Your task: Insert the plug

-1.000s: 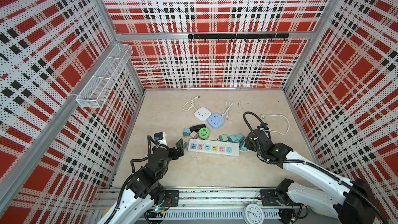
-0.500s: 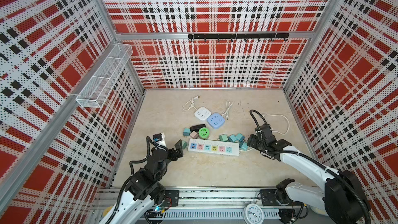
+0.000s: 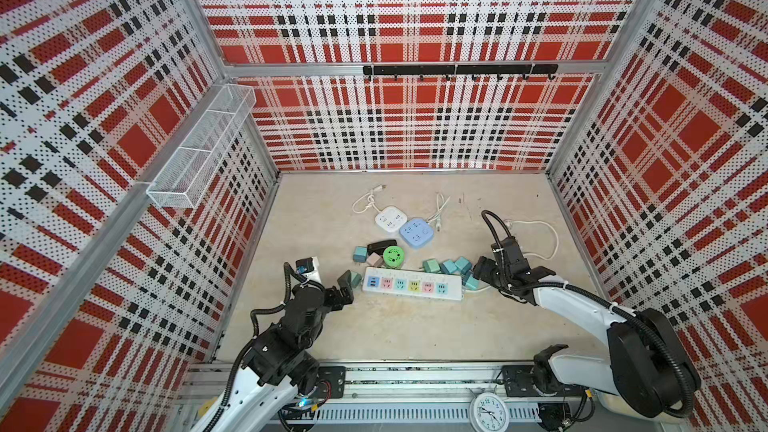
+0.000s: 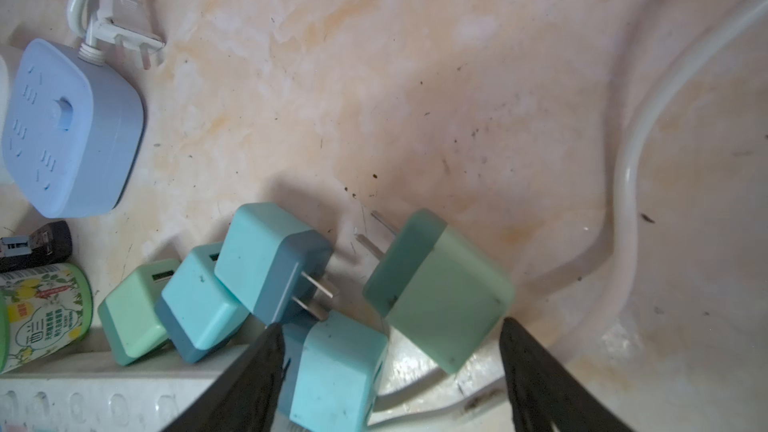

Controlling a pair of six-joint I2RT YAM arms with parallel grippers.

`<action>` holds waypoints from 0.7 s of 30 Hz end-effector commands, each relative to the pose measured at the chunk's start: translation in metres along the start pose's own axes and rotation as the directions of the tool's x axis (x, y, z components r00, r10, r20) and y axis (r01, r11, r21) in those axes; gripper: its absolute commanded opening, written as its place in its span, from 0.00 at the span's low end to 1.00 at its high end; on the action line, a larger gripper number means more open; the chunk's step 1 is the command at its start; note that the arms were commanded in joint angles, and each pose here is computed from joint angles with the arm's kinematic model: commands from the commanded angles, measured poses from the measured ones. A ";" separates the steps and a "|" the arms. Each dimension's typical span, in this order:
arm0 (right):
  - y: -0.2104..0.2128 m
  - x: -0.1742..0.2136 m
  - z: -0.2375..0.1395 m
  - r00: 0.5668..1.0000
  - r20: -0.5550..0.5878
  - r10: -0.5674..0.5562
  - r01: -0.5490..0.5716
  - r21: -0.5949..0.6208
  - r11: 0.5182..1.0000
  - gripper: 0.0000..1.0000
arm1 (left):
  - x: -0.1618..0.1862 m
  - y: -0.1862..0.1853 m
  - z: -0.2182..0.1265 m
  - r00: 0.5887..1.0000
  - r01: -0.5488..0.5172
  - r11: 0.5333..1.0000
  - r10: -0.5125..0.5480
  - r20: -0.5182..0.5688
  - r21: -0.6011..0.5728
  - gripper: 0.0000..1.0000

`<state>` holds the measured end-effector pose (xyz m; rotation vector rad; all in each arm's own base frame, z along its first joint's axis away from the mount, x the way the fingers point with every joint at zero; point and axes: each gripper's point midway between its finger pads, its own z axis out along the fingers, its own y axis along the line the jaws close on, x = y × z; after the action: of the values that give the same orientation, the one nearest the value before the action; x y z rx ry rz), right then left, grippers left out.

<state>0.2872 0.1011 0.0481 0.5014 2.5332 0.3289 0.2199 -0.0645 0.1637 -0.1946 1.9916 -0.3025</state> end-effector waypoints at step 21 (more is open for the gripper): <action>0.008 -0.034 0.042 0.999 0.035 0.037 -0.039 0.079 0.996 0.66 | 0.000 0.003 0.000 1.000 0.013 1.000 -0.013 0.008 -0.012 0.99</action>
<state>0.3217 0.1069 0.0279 0.5764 2.5588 0.2984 0.2197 -0.0643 0.1638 -0.1948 1.9910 -0.3029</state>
